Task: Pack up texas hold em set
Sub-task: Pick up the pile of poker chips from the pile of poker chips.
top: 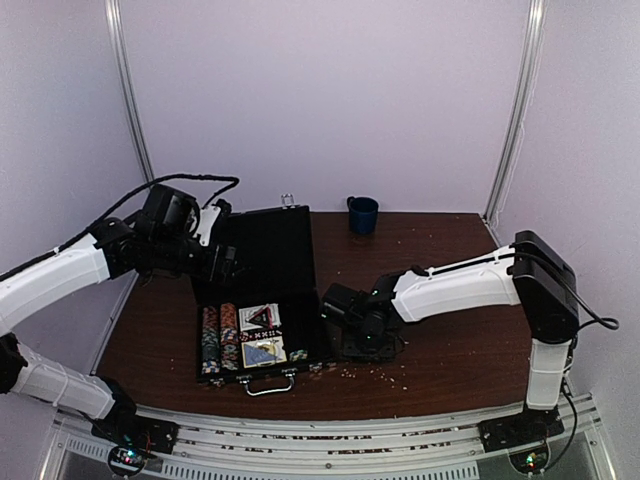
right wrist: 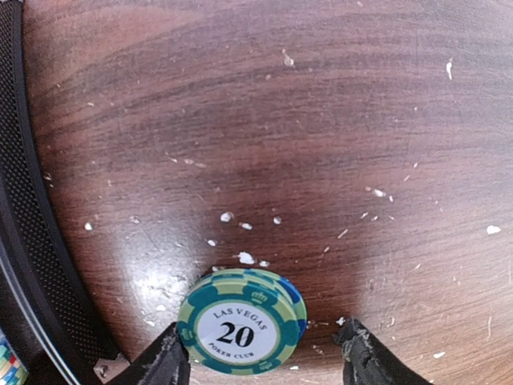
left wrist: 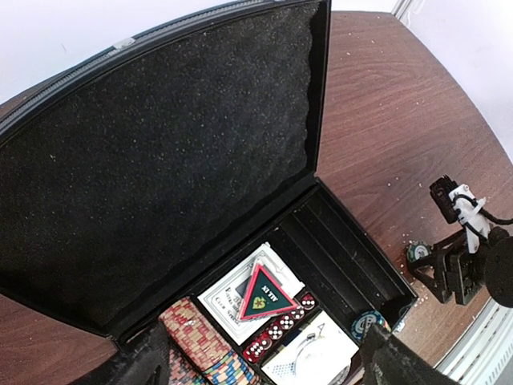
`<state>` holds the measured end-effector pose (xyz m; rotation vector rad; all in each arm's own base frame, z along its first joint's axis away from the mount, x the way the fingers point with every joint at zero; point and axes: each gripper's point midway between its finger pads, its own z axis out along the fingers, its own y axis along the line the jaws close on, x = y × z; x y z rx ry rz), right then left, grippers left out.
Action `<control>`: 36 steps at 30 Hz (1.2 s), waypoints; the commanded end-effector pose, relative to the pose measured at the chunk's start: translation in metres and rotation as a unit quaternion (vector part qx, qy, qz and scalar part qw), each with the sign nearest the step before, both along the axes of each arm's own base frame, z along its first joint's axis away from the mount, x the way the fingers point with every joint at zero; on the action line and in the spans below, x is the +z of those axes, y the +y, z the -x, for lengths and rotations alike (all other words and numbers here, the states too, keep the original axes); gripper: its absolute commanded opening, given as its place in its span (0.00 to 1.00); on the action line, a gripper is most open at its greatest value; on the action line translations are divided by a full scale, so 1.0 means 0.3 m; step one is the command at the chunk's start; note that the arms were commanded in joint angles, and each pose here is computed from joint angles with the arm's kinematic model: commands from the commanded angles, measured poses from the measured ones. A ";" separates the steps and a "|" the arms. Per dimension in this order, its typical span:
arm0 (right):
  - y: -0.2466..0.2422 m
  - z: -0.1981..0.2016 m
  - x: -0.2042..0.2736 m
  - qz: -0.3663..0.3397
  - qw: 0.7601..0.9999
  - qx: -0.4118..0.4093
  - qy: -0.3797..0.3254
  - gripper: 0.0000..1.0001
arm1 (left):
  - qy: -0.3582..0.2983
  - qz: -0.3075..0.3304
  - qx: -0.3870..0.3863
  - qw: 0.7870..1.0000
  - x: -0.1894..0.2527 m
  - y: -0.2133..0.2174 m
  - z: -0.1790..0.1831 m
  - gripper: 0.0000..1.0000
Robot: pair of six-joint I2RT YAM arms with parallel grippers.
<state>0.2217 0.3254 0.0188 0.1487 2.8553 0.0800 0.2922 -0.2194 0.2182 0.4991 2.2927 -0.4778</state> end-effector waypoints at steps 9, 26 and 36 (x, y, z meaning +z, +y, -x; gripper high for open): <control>0.004 0.019 -0.103 0.063 0.996 0.048 0.033 0.52 | -0.014 0.024 0.000 1.000 0.018 -0.006 -0.007 0.84; -0.008 0.033 -0.092 0.064 0.994 0.082 0.032 0.18 | 0.013 0.042 -0.008 0.999 -0.019 -0.036 -0.020 0.84; 0.063 -0.021 0.068 0.032 0.993 0.110 -0.010 0.14 | 0.062 0.090 -0.006 0.994 -0.038 -0.093 -0.038 0.83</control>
